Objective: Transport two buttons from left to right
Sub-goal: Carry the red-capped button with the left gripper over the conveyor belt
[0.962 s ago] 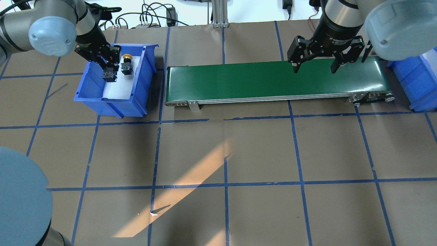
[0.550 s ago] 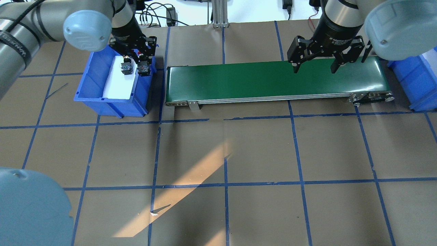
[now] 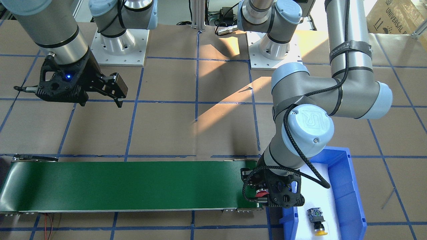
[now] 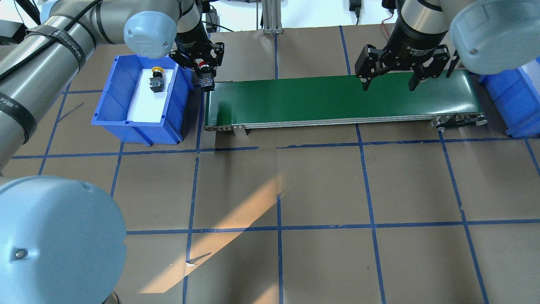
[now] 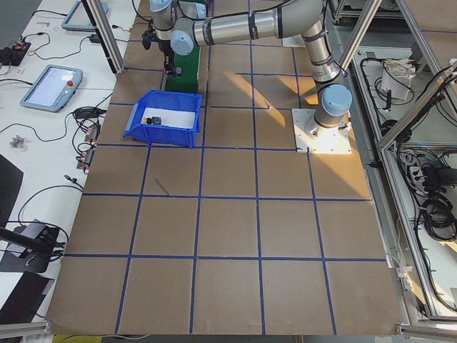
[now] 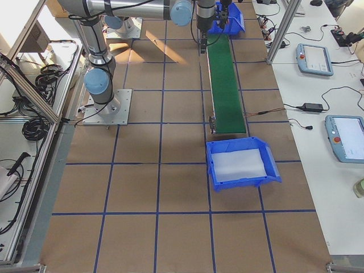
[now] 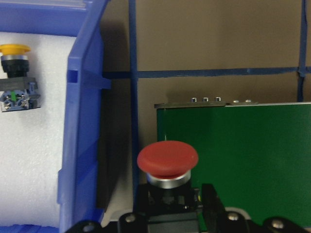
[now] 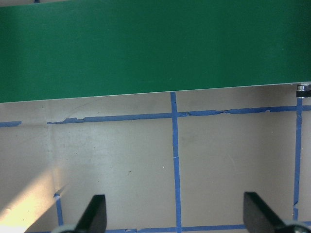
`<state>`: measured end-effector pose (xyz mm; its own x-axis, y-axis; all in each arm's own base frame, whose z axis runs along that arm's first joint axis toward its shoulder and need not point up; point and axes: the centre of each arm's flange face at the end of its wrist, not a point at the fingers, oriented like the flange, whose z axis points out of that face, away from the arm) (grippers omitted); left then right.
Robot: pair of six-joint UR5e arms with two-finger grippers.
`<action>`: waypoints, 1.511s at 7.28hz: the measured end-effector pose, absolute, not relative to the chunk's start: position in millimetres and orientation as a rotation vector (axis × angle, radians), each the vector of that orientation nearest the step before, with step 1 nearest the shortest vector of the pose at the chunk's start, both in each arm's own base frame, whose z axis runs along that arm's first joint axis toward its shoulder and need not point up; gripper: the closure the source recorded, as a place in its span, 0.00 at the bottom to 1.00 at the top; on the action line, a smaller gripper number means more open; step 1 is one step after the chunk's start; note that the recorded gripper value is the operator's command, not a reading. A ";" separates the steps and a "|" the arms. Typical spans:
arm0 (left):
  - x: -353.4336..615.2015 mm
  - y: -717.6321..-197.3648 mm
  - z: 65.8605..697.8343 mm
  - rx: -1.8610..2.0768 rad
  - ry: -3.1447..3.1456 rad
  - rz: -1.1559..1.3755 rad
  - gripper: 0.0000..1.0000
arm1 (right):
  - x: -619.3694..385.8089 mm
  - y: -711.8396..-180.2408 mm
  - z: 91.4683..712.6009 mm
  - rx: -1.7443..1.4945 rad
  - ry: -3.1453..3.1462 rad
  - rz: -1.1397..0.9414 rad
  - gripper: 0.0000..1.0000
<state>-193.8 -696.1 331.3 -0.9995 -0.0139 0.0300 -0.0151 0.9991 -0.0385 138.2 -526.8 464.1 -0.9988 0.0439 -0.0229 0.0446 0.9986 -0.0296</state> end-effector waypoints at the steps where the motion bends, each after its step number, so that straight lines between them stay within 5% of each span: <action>1: -196.9 -697.9 326.1 0.033 -3.111 0.056 0.65 | 138.2 -526.9 464.3 0.069 3.118 -0.048 0.00; 11: -211.4 -700.2 319.3 0.083 -3.098 0.063 0.65 | 138.2 -528.1 464.0 0.066 3.118 -0.052 0.00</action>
